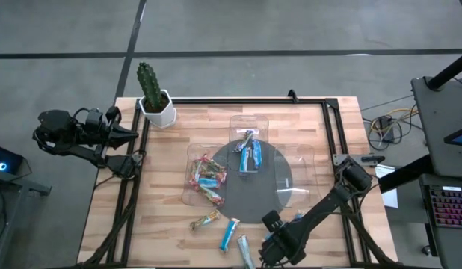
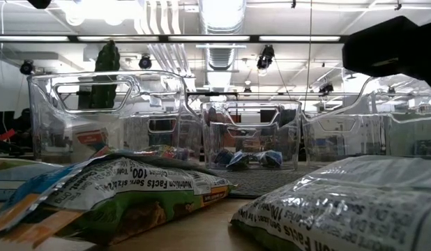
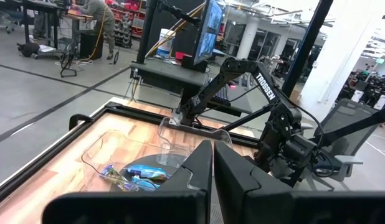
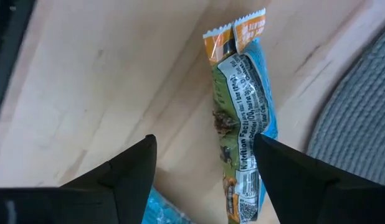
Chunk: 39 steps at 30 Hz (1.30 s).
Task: Pick and place Granola Bars by type
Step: Put the yellow granola bar into the right transparent bin
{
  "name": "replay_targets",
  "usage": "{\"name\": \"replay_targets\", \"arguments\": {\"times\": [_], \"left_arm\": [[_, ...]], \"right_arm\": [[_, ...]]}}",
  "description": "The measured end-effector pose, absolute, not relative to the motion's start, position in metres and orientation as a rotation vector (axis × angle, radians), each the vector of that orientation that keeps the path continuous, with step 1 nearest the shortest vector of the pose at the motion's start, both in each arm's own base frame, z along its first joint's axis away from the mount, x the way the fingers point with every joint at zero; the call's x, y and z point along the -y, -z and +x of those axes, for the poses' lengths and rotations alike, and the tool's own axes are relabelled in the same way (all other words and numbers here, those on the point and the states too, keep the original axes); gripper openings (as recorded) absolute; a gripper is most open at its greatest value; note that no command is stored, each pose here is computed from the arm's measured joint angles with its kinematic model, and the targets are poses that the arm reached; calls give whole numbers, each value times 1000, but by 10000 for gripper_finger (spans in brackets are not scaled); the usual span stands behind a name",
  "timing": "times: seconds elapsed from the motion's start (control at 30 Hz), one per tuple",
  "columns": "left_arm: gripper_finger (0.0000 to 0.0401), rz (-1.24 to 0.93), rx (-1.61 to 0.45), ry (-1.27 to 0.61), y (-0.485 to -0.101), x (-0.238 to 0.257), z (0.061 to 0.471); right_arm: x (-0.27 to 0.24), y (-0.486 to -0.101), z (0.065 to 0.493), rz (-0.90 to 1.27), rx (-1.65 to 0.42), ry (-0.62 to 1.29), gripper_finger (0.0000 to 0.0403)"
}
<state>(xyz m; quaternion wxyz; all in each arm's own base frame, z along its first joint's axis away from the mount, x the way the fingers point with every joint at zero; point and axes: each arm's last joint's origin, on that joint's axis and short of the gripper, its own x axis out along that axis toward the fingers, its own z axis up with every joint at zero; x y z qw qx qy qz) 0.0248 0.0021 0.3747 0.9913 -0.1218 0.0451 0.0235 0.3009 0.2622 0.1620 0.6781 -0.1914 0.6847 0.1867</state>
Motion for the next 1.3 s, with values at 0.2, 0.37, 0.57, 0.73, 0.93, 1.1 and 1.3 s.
{"name": "replay_targets", "arguments": {"times": [0.2,0.37,0.57,0.73,0.93,1.1,1.3], "left_arm": [[0,-244,-90,-52,-375,-2,25],[0,-261,-89,-52,-375,-2,25],[0,-261,-89,-52,-375,-2,25],[0,-270,-89,-52,-375,-2,25],[0,-286,-89,-53,-375,-2,25],[0,-286,-89,-53,-375,-2,25],[0,-288,-89,-53,-375,-2,25]], "right_arm": [[-261,-160,306,-416,-1503,-416,250],[-261,-155,308,-409,-1498,-408,246],[-261,-147,309,-417,-1512,-399,246],[-262,-143,310,-415,-1520,-398,242],[-262,-143,309,-418,-1518,-396,203],[-262,-143,309,-422,-1516,-391,140],[-261,-144,309,-424,-1514,-386,61]]}}
